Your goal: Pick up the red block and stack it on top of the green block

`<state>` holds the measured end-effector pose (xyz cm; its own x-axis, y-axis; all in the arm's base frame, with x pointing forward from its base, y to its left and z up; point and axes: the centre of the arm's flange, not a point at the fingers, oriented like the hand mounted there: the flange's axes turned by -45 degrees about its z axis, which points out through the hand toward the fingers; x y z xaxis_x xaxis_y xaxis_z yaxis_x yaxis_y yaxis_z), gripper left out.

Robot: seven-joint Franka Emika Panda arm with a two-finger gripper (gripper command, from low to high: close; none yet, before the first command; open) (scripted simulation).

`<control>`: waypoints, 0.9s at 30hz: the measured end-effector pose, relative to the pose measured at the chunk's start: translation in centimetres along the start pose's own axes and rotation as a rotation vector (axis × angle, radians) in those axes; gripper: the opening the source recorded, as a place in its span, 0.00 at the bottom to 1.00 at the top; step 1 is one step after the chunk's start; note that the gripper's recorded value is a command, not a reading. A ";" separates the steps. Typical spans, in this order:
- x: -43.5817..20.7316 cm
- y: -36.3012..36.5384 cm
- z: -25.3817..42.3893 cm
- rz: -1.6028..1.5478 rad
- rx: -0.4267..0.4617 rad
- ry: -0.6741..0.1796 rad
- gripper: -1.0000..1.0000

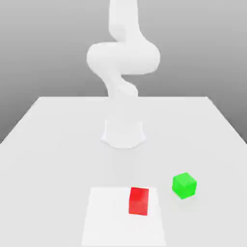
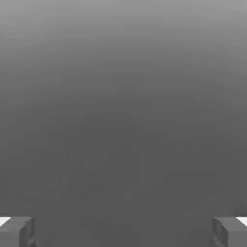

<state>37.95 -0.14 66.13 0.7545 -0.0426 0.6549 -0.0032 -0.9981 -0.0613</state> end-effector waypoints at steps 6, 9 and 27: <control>-5.4 -0.5 15.1 0.069 0.060 -0.239 0.50; -9.7 -1.2 21.3 0.093 0.057 -0.355 0.50; -32.8 -1.3 38.6 0.115 -0.111 -0.706 0.50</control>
<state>38.57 4.22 15.64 0.9892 -0.1463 0.0037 -0.1463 -0.9892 0.0007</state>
